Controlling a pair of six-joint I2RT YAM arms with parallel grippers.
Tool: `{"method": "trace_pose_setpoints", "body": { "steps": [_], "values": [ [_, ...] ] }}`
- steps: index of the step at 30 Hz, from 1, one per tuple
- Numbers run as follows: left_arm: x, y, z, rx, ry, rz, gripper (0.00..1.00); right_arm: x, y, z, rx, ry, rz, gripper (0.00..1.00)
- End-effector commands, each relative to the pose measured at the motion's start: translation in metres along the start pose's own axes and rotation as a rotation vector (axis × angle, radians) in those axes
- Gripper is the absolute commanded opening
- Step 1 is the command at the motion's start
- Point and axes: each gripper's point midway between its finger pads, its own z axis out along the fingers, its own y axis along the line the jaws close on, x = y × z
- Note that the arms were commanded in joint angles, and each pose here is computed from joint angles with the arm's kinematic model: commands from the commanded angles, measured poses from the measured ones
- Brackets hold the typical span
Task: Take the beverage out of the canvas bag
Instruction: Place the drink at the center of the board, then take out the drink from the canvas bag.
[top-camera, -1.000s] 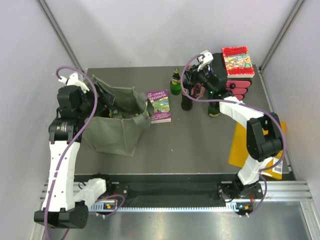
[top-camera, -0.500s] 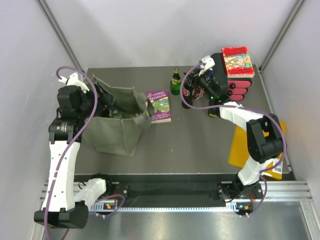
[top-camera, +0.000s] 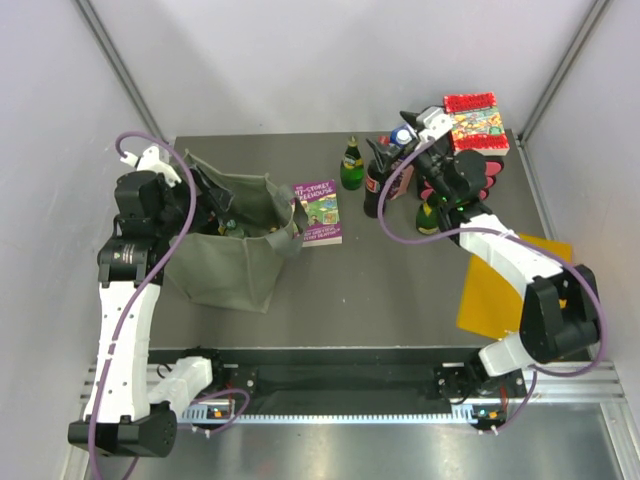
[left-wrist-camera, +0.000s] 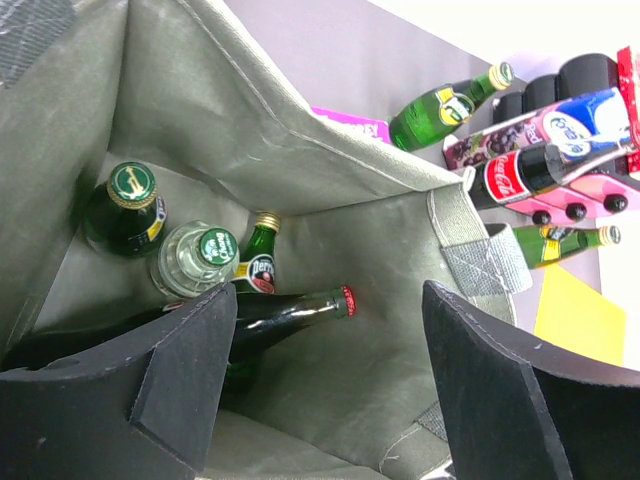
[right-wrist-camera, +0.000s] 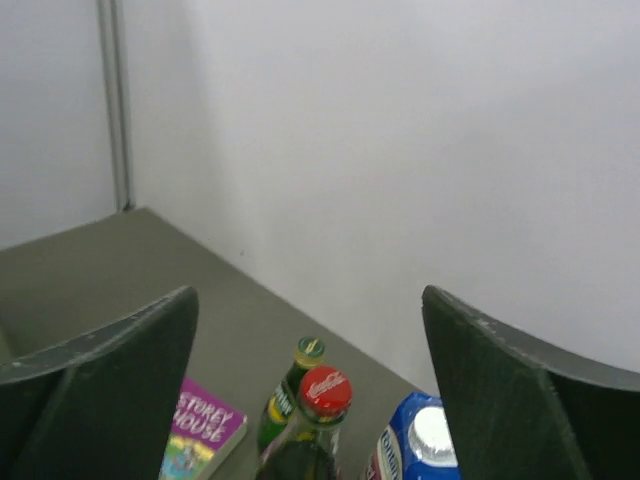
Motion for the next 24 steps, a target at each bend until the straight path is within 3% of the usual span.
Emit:
{"method": "trace_pose_setpoints", "body": {
  "steps": [1, 8, 10, 15, 20, 24],
  "values": [
    [-0.012, -0.016, -0.01, 0.063, -0.029, 0.046, 0.79, -0.058, 0.039, -0.01, -0.245, -0.049, -0.098, 0.97],
    [-0.022, -0.021, -0.016, 0.074, -0.059, 0.065, 0.79, -0.064, 0.139, -0.047, -0.773, 0.113, -0.017, 1.0],
    [-0.021, -0.019, -0.016, 0.073, -0.052, 0.093, 0.8, -0.068, 0.177, -0.065, -0.959, 0.103, 0.003, 1.0],
    [-0.018, -0.012, -0.018, 0.044, -0.041, 0.143, 0.79, -0.073, 0.248, -0.096, -1.27, 0.081, -0.178, 1.0],
    [-0.03, -0.014, -0.032, 0.037, -0.11, 0.17, 0.79, -0.067, 0.294, -0.09, -1.359, 0.102, -0.27, 0.99],
    [-0.033, -0.014, -0.039, 0.033, -0.133, 0.188, 0.79, -0.059, 0.33, -0.082, -1.387, 0.124, -0.302, 0.92]
  ]
}}
